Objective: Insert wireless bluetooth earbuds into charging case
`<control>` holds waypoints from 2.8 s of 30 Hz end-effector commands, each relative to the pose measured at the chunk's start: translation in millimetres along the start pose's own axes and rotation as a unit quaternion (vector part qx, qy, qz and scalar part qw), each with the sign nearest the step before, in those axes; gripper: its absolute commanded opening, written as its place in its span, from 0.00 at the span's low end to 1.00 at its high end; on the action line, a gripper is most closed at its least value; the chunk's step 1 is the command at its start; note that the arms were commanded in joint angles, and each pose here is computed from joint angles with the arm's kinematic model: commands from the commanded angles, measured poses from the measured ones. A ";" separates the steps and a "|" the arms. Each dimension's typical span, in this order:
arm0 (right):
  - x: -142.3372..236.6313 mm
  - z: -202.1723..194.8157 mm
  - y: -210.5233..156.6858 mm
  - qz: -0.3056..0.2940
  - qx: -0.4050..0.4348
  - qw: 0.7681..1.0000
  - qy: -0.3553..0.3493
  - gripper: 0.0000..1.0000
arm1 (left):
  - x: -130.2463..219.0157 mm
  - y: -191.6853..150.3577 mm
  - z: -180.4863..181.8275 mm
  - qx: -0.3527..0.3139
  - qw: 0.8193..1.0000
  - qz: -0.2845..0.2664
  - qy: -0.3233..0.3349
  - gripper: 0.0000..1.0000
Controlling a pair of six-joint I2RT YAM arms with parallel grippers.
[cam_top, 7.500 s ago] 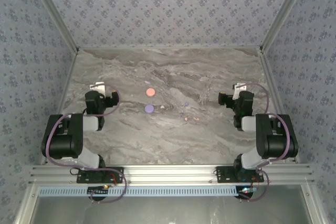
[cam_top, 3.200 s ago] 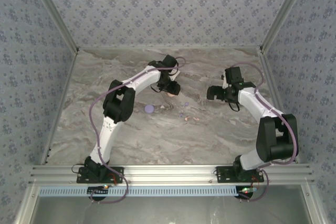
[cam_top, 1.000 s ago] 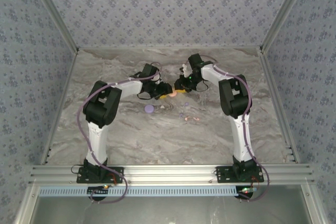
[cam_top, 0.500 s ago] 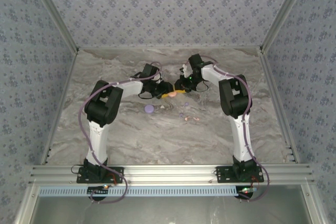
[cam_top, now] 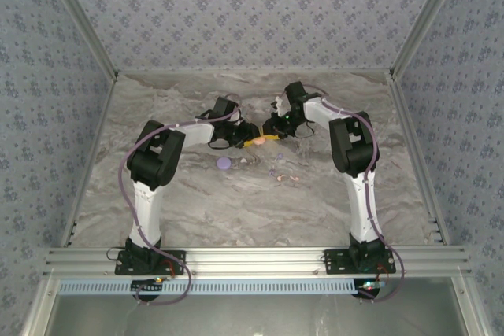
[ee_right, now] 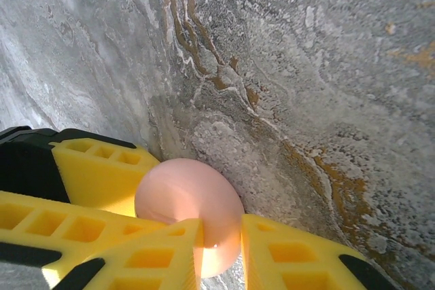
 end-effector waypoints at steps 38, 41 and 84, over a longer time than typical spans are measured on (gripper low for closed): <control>2.2 0.7 -9.1 0.013 -0.033 0.999 0.042 0.25 | -7.1 0.8 -13.9 0.004 0.998 -0.011 -0.066 0.26; 12.0 0.3 -7.6 -0.004 -0.033 0.999 0.031 0.27 | -1.7 1.7 -15.0 -0.005 0.998 -0.016 -0.055 0.22; 214.9 186.0 -71.8 -0.169 0.306 0.905 0.242 0.53 | 219.2 -33.9 -205.5 -0.390 0.863 -0.086 -0.311 0.16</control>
Point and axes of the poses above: each hand's point on the last joint's axis, 136 mm out from that joint toward the fingers, its own x axis back along the fingers, its own z axis along the line the jaws close on, y = z × x, the point moved 4 cm from there along x, back along the fingers, and after that the axes turned 3 degrees about -x, right-handed, at the moved point
